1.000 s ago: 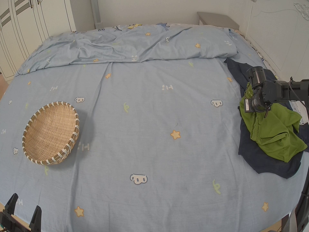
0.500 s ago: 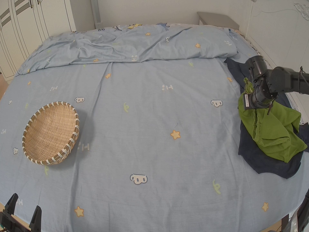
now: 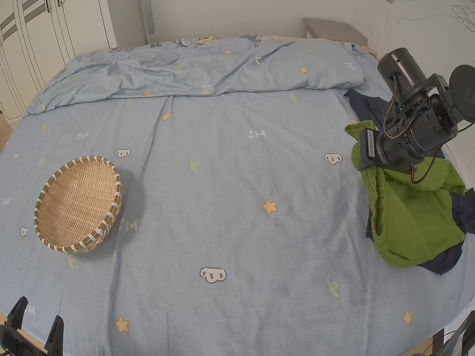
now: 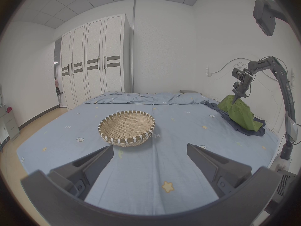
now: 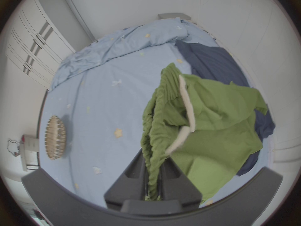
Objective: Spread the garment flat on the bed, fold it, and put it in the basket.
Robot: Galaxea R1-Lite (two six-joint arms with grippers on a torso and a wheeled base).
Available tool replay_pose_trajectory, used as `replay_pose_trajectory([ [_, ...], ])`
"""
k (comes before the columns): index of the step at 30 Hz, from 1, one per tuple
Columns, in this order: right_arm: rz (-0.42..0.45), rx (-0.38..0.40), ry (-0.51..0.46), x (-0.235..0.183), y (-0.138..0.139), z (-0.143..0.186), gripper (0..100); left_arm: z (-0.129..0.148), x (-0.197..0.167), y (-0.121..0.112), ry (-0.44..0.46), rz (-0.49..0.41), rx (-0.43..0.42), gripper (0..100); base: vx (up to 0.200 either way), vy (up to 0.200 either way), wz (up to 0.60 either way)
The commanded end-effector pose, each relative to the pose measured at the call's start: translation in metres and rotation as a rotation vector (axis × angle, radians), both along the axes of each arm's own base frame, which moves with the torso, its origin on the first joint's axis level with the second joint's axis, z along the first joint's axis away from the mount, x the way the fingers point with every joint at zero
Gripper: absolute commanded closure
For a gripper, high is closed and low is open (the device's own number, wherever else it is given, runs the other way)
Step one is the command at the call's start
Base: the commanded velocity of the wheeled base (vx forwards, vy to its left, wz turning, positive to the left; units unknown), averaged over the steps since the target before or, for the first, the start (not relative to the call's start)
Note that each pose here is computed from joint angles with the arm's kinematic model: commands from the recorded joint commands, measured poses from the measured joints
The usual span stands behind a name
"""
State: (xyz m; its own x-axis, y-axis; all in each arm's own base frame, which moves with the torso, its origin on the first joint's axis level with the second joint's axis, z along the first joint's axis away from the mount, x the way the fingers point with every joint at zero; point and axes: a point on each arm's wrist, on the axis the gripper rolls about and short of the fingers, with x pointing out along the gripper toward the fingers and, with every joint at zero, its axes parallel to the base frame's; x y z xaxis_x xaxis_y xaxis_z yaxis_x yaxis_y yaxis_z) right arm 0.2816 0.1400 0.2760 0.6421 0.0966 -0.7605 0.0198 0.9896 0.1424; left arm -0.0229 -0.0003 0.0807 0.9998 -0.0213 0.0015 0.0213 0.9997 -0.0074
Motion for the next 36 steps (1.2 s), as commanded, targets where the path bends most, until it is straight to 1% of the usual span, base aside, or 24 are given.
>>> replay_pose_trajectory([
  [1, 0.086, 0.084, 0.000, -0.030, 0.031, 0.009, 100, -0.005, 0.000, 0.000, 0.000, 0.000, 0.000, 0, 0.000, 0.000, 0.00],
  [2, 0.086, 0.084, 0.000, -0.030, 0.031, 0.009, 100, -0.005, 0.000, 0.000, 0.000, 0.000, 0.000, 0, 0.000, 0.000, 0.00],
  [3, 0.128, 0.115, -0.003, -0.040, 0.049, 0.011, 100, -0.005, 0.000, 0.000, 0.000, 0.000, 0.000, 0, 0.000, 0.000, 0.00],
  [4, 0.128, 0.115, -0.003, -0.040, 0.049, 0.011, 100, -0.005, 0.000, 0.000, 0.000, 0.000, 0.000, 0, 0.000, 0.000, 0.00],
  [6, 0.181, 0.145, -0.013, -0.048, 0.075, 0.009, 100, -0.005, 0.000, 0.000, 0.000, 0.000, 0.000, 0, 0.000, 0.000, 0.00],
  [7, 0.193, 0.151, -0.018, -0.049, 0.081, 0.009, 100, -0.005, 0.000, 0.000, 0.000, 0.000, 0.001, 0, 0.000, 0.000, 0.00],
  [8, 0.232, 0.167, -0.026, -0.054, 0.097, 0.007, 100, -0.005, 0.000, 0.000, 0.000, -0.002, 0.003, 0, 0.000, 0.000, 0.00],
  [13, 0.347, 0.211, -0.066, -0.065, 0.144, 0.004, 100, -0.005, 0.000, 0.000, 0.000, 0.000, 0.003, 0, 0.000, 0.000, 0.00],
  [17, 0.387, 0.219, -0.066, -0.059, 0.179, -0.009, 100, -0.005, 0.000, 0.000, 0.000, 0.000, 0.003, 0, 0.000, 0.000, 0.00],
  [21, 0.388, 0.180, -0.032, -0.051, 0.194, -0.032, 100, -0.005, 0.000, 0.000, 0.000, 0.000, 0.001, 0, 0.000, 0.000, 0.00],
  [28, 0.385, 0.159, -0.018, -0.041, 0.204, -0.051, 100, -0.005, 0.000, 0.000, 0.000, -0.002, 0.003, 0, 0.000, 0.000, 0.00],
  [32, 0.384, 0.130, 0.004, -0.035, 0.210, -0.066, 100, -0.005, 0.000, 0.000, 0.000, -0.003, 0.003, 0, 0.000, 0.000, 0.00],
  [33, 0.385, 0.124, 0.010, -0.035, 0.212, -0.069, 0, -0.005, 0.000, 0.000, 0.000, -0.003, 0.003, 0, 0.000, 0.000, 0.00],
  [36, 0.393, 0.109, 0.020, -0.035, 0.216, -0.077, 0, -0.005, 0.000, 0.000, 0.000, -0.003, 0.003, 0, 0.000, 0.000, 0.00],
])
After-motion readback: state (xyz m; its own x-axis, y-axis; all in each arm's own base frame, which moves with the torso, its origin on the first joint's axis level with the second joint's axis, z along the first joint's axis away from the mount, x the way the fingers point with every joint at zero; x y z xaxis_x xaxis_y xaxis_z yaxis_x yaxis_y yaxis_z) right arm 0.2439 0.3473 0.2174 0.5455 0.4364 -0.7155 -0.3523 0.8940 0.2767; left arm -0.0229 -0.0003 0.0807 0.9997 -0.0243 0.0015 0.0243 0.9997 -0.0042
